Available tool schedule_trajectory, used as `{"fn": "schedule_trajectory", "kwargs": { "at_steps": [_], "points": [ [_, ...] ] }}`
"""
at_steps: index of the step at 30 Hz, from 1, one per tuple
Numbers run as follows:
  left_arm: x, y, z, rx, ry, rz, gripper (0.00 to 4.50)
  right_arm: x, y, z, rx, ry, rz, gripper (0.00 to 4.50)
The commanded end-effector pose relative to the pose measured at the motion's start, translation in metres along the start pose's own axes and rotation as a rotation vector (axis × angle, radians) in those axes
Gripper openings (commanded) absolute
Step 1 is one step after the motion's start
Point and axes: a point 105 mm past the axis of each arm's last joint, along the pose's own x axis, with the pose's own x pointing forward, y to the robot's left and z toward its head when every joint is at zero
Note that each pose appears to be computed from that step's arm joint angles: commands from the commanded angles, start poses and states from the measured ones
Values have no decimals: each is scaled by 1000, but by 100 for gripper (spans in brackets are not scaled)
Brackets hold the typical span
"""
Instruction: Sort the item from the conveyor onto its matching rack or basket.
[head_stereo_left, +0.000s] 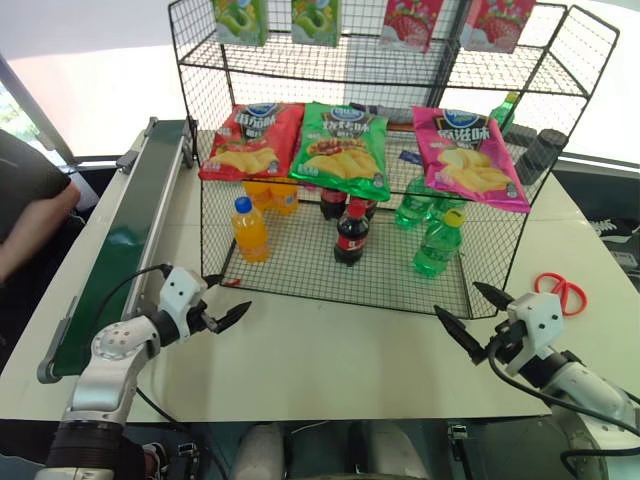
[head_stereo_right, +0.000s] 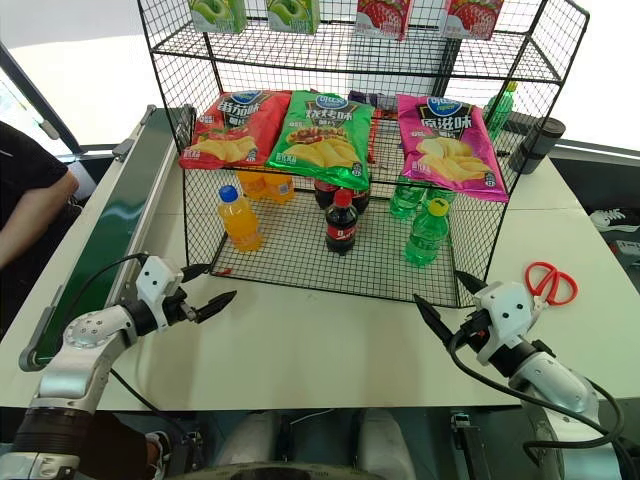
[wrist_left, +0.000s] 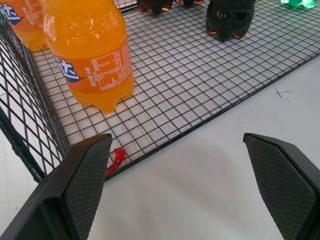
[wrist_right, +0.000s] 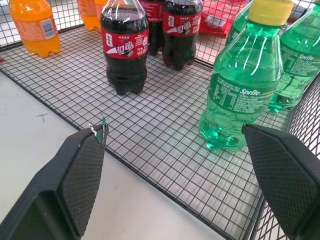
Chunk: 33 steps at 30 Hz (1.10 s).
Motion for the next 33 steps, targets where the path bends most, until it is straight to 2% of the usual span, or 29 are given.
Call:
{"fn": "schedule_trajectory", "kwargs": {
  "at_steps": [1,33],
  "points": [
    [2,1,9,31,-24,3,450,2,-3,7,-20,-34,-8,445],
    [7,-2,8,23,-37,27,450,12,-7,5,-27,-49,8,445]
  ]
}}
